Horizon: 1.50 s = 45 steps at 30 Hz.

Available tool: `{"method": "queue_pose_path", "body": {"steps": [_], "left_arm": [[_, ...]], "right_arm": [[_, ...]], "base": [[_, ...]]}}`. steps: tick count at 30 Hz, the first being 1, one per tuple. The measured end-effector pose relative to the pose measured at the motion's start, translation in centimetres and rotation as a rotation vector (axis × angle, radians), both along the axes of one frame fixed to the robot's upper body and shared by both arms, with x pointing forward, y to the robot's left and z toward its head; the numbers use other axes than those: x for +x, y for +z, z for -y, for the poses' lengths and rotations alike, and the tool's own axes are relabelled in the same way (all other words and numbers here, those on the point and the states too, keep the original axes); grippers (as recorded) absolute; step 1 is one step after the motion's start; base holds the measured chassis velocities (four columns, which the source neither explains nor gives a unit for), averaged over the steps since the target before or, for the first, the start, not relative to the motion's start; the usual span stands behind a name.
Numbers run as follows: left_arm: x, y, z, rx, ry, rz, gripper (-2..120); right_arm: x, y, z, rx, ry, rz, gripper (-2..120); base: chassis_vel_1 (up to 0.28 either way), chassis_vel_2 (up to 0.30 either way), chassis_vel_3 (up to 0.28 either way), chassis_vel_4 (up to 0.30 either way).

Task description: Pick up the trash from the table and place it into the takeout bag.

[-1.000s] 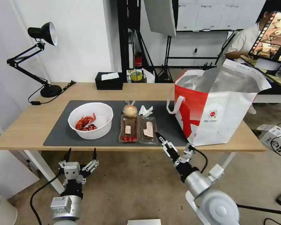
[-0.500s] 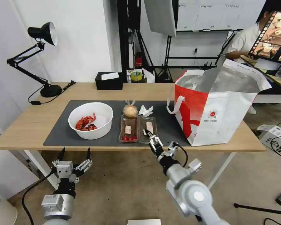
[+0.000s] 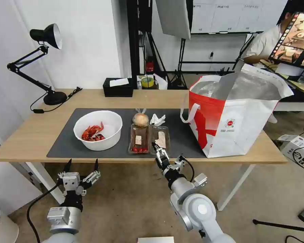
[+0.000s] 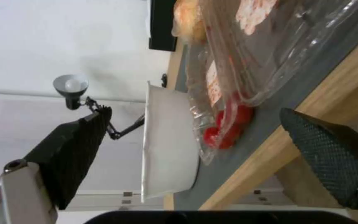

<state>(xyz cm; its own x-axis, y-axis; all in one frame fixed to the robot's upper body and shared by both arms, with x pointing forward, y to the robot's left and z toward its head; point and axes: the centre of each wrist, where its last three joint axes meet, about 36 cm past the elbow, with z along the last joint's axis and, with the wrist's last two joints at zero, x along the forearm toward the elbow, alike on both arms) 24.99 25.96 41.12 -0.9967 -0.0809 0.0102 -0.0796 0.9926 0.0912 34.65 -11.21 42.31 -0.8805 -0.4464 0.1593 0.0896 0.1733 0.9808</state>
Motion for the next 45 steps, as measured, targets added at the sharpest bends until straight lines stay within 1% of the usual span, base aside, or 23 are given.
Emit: {"method": "queue_pose_path", "body": {"steps": [18,45], "left_arm": [[-0.6,0.4,0.0,0.001,0.002,0.0,100],[-0.2,-0.6,-0.2,-0.003,0.009,-0.015,100]], "right_arm": [[0.4,0.1,-0.8,0.068,-0.028,-0.027,100],[2.3,-0.6,-1.1,0.081,-0.063,-0.052,100]], "base": [[0.0,0.0,0.0,0.0],[0.0,0.0,0.0,0.0]]}}
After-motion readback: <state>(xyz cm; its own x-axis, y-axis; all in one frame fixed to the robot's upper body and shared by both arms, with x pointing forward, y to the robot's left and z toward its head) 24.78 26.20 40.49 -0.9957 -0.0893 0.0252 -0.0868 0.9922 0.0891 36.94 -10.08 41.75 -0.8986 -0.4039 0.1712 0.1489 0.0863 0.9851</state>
